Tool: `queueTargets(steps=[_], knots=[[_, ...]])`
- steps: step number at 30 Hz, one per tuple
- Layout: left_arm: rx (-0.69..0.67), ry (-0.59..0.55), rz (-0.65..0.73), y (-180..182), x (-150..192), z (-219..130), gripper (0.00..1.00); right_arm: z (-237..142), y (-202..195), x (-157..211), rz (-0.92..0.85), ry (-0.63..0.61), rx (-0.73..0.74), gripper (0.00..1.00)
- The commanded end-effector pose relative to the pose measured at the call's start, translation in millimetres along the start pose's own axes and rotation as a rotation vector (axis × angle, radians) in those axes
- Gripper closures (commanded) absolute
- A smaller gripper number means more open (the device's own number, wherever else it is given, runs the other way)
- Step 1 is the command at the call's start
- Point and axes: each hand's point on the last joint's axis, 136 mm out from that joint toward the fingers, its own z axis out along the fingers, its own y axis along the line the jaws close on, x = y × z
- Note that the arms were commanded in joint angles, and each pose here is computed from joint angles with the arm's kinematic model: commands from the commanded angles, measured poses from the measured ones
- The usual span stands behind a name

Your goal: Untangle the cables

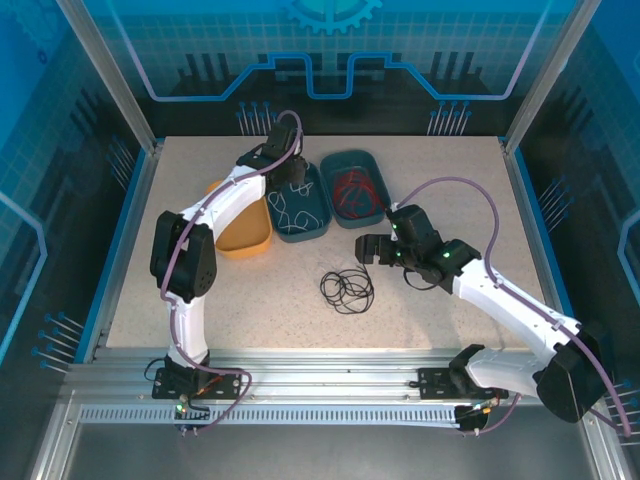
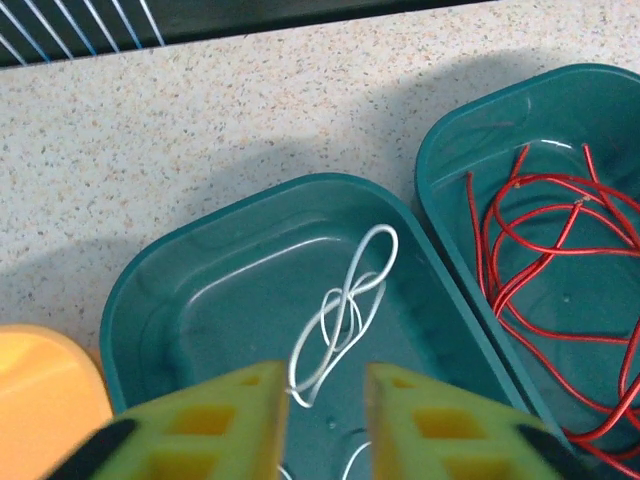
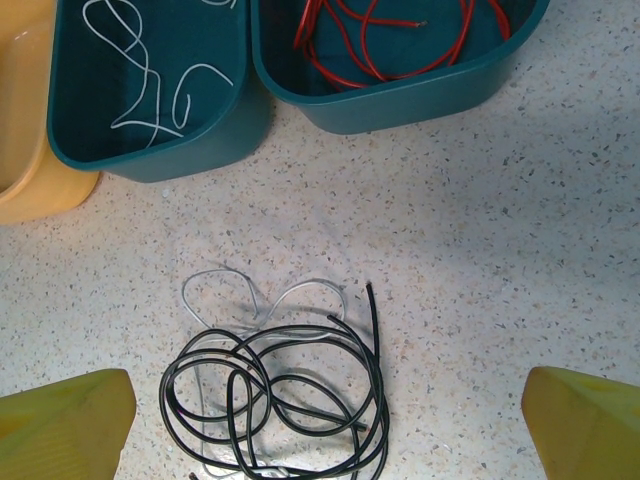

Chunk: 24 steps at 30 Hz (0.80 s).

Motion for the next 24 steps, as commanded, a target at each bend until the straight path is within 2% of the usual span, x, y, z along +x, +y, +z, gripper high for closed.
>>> queueTargets(steps=[1, 3, 9, 16, 24], knots=[[-0.022, 0.016, -0.012, 7, 2, -4, 0.61, 1, 1, -4, 0.017, 0.007, -0.001, 0.00], [-0.018, 0.012, -0.013, 6, 1, -7, 0.57, 1, 2, -6, 0.018, 0.003, -0.004, 0.00], [0.004, 0.024, -0.021, 2, 7, -5, 0.53, 4, 4, -8, 0.013, 0.009, -0.004, 0.00], [0.028, 0.081, -0.050, -1, 32, 9, 0.54, 6, 2, -4, 0.014, 0.020, 0.000, 0.00], [0.183, 0.106, -0.069, -36, 54, -2, 0.54, 8, 2, -3, 0.019, 0.025, 0.003, 0.00]])
